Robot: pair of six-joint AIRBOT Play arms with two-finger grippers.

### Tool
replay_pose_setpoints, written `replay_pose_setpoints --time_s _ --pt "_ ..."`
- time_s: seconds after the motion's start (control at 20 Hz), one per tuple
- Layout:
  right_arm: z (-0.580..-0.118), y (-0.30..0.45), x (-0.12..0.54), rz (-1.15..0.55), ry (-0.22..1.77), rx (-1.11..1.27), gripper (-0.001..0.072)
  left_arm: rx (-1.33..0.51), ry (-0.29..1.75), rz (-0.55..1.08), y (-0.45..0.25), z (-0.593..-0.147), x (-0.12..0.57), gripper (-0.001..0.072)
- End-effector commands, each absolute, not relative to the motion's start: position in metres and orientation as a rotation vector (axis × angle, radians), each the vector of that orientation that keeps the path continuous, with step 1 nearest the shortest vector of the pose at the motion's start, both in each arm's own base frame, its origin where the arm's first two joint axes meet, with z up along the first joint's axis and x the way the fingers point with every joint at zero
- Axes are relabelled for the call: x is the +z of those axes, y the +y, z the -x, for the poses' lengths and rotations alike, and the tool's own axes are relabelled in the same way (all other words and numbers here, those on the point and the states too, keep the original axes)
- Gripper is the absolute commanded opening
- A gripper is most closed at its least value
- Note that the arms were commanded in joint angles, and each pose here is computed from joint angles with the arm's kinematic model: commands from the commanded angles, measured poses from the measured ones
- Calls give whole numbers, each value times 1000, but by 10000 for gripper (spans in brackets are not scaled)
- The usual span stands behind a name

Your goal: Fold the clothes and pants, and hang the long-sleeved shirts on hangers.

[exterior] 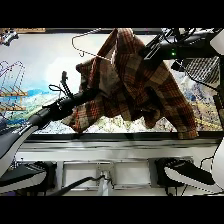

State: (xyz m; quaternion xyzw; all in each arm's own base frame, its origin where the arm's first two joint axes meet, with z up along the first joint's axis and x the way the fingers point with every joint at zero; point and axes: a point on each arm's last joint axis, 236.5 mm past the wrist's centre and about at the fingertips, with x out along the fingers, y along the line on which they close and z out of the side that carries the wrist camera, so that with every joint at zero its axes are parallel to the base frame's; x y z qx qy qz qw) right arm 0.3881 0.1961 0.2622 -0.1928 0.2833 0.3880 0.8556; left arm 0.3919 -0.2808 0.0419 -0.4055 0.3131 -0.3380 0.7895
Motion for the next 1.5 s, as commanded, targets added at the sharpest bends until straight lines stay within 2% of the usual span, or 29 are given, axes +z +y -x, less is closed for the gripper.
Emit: replay_pose_setpoints --time_s 0.0,0.2,0.35,0.5,0.7,0.9,1.05,1.2,1.45 --pt "-377 198 271 396 582 834 47 -603 600 856 -250 -423 29 24" --pt "-349 195 281 452 577 878 47 -487 485 899 -180 -465 47 23" --pt "-338 189 272 483 631 895 47 -535 305 912 -143 -494 112 23" --pt "-345 174 265 530 657 834 47 -614 191 833 -126 -505 174 22" --pt "-367 149 266 570 653 694 47 -746 270 550 -138 -481 199 22" --pt "-375 149 277 551 604 660 47 -745 378 267 -139 -462 168 22" --pt "-378 146 278 561 597 644 47 -744 434 323 -141 -458 163 22" --pt "-385 130 274 643 608 598 47 -896 364 424 -167 -426 213 22" --pt "-388 118 264 712 650 566 46 -1018 146 275 -197 -370 322 22"
